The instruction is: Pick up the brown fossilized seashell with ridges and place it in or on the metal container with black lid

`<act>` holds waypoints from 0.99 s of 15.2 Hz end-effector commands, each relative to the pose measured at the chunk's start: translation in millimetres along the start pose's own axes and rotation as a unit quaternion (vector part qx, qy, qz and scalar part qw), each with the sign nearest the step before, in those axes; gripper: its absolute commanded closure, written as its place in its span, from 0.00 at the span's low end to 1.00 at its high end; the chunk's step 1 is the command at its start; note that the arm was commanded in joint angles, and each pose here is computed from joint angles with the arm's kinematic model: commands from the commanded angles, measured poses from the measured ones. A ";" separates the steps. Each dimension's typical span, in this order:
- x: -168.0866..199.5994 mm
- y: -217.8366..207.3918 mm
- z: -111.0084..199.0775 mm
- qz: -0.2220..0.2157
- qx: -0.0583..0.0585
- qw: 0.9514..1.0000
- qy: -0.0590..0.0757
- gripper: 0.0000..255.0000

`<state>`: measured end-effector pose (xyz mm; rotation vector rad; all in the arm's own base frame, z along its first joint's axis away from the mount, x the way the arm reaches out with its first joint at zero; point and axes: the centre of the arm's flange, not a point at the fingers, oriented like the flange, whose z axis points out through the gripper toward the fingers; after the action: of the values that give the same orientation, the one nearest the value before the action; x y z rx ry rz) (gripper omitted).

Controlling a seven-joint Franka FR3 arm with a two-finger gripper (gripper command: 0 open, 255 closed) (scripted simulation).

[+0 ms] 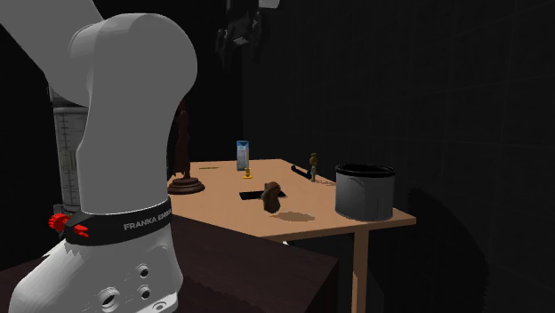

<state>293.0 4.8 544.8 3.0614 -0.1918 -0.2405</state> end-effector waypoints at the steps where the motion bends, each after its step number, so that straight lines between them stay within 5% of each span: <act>1: 0.0 0.0 0.0 0.000 0.000 1.000 0.000 0.00; 15: 113.0 -26.4 130.5 0.010 0.046 0.998 0.040 0.00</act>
<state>381.6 7.1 408.0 3.1438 -0.2312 -0.1257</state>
